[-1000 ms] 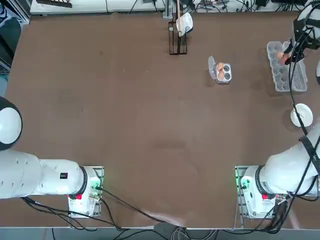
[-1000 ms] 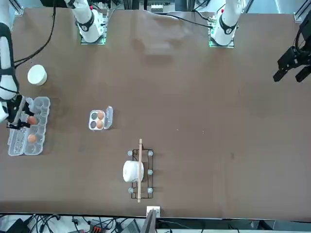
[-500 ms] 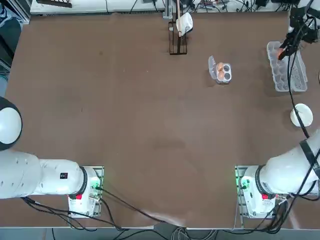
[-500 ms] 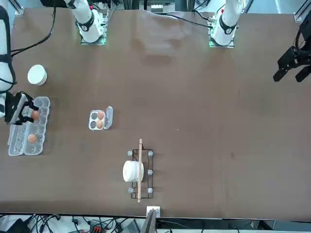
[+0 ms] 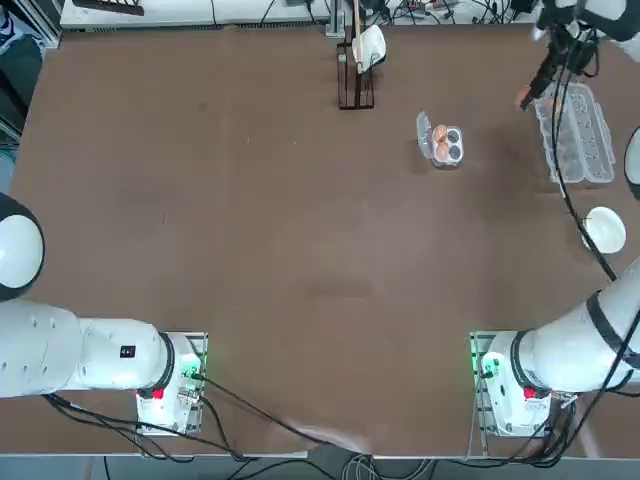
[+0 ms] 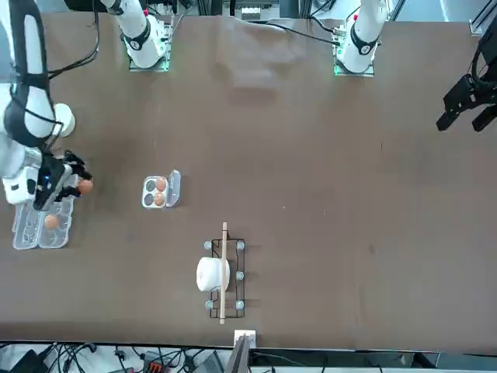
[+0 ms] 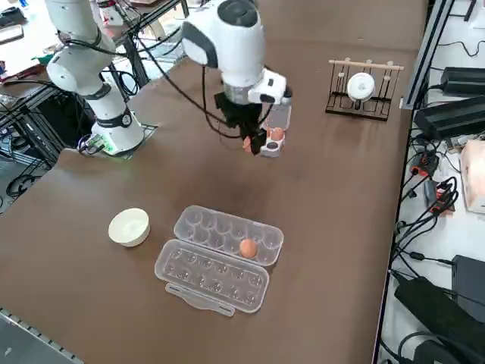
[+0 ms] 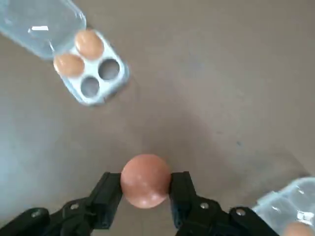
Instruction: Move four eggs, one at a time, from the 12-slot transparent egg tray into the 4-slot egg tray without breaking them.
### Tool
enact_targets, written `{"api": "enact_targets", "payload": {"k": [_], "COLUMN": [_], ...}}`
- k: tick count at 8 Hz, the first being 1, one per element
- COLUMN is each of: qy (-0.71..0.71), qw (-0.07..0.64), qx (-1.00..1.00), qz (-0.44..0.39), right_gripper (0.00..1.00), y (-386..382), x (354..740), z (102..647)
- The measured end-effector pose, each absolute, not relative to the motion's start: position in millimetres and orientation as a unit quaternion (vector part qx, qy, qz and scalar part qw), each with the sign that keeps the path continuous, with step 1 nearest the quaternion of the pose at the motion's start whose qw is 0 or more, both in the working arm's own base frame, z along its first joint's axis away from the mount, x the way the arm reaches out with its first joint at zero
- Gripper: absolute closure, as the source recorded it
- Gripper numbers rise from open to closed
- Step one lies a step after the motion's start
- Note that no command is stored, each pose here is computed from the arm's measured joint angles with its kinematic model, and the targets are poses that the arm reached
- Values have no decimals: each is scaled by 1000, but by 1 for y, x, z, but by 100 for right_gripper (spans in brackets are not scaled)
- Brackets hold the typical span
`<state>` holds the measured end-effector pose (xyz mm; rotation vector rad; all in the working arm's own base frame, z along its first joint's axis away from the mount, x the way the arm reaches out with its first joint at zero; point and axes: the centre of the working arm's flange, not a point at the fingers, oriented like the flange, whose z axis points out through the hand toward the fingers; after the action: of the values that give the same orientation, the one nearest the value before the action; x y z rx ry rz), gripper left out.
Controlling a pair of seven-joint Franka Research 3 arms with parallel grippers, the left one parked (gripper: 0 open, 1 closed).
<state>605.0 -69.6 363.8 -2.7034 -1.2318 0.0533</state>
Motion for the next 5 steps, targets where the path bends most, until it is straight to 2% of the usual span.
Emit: {"api": "enact_targets", "payload": {"k": [5], "qy": [-322], "qw": [90], "qx": [-942], "qz": [42], "right_gripper": [43], "y": [5], "x": [575], "z": [347]}}
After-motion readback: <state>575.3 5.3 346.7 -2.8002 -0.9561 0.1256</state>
